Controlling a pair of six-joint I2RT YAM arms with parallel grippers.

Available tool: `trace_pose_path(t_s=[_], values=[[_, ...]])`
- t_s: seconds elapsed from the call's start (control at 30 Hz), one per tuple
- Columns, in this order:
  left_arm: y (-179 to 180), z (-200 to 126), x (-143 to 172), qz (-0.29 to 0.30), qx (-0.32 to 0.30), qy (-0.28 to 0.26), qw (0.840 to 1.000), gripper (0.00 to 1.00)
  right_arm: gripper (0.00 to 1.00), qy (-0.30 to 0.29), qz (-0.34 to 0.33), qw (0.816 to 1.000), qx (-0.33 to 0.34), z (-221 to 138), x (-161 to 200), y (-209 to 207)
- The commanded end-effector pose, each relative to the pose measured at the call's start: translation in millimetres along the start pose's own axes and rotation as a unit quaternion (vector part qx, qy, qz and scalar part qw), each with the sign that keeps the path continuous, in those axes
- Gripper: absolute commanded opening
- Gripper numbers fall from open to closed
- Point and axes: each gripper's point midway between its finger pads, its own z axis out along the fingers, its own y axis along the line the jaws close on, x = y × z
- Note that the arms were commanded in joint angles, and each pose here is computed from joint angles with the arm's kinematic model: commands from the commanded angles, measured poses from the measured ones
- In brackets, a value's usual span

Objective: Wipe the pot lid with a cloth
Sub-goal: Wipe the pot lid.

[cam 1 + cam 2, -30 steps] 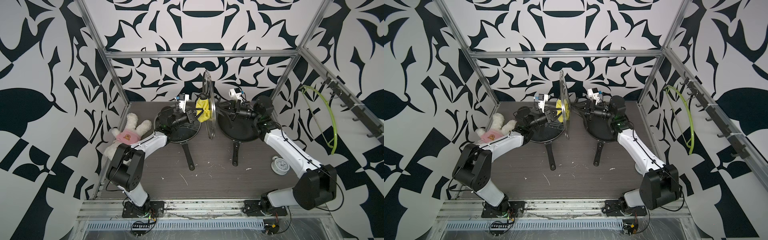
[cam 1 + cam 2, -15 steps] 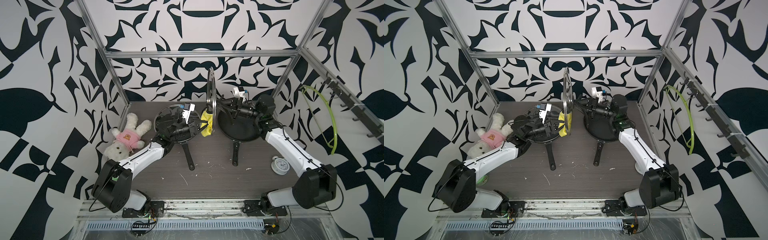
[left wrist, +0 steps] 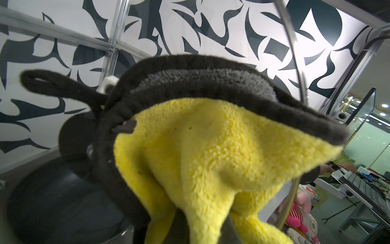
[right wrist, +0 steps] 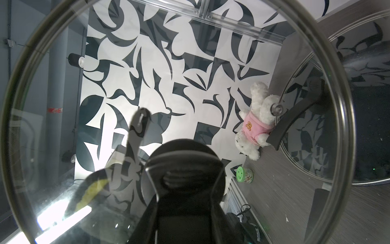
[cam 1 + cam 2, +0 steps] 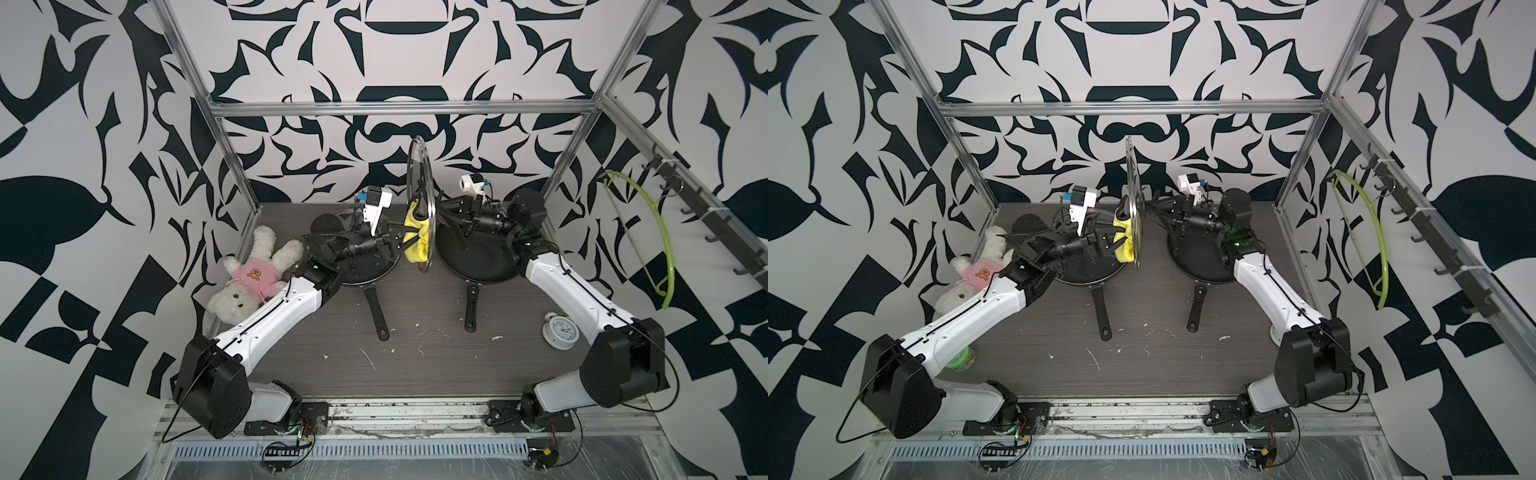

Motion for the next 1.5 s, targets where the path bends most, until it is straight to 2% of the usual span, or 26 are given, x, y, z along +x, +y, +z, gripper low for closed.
trace_pose_path(t_s=[0.0, 0.2, 0.37, 0.63, 0.87, 1.07, 1.2, 1.47], values=[[-8, 7, -29, 0.058, -0.004, -0.018, 0.998, 0.0, 0.0, -0.001, -0.15, 0.986, -0.077, -5, 10, 77], [12, 10, -55, 0.093, -0.061, -0.031, 0.993, 0.0, 0.0, 0.01, -0.146, 0.986, -0.078, -4, 14, 72], [44, 6, -77, 0.096, -0.129, -0.05, 0.986, 0.0, 0.0, 0.018, -0.153, 0.984, -0.083, -4, 20, 77], [90, 3, -92, 0.078, -0.17, -0.061, 0.98, 0.0, 0.0, 0.024, -0.171, 0.981, -0.091, -4, 28, 86], [131, -8, -60, 0.037, -0.205, -0.042, 0.977, 0.0, 0.0, 0.021, -0.192, 0.976, -0.102, -6, 31, 104], [135, -22, -20, 0.006, -0.215, -0.023, 0.976, 0.0, 0.0, 0.012, -0.188, 0.977, -0.1, -5, 27, 103], [125, -25, 2, -0.04, -0.198, -0.012, 0.979, 0.0, 0.0, 0.007, -0.186, 0.978, -0.099, -4, 24, 102], [89, -21, 47, -0.071, -0.177, 0.017, 0.981, 0.0, 0.0, -0.005, -0.176, 0.979, -0.099, -3, 17, 102]])
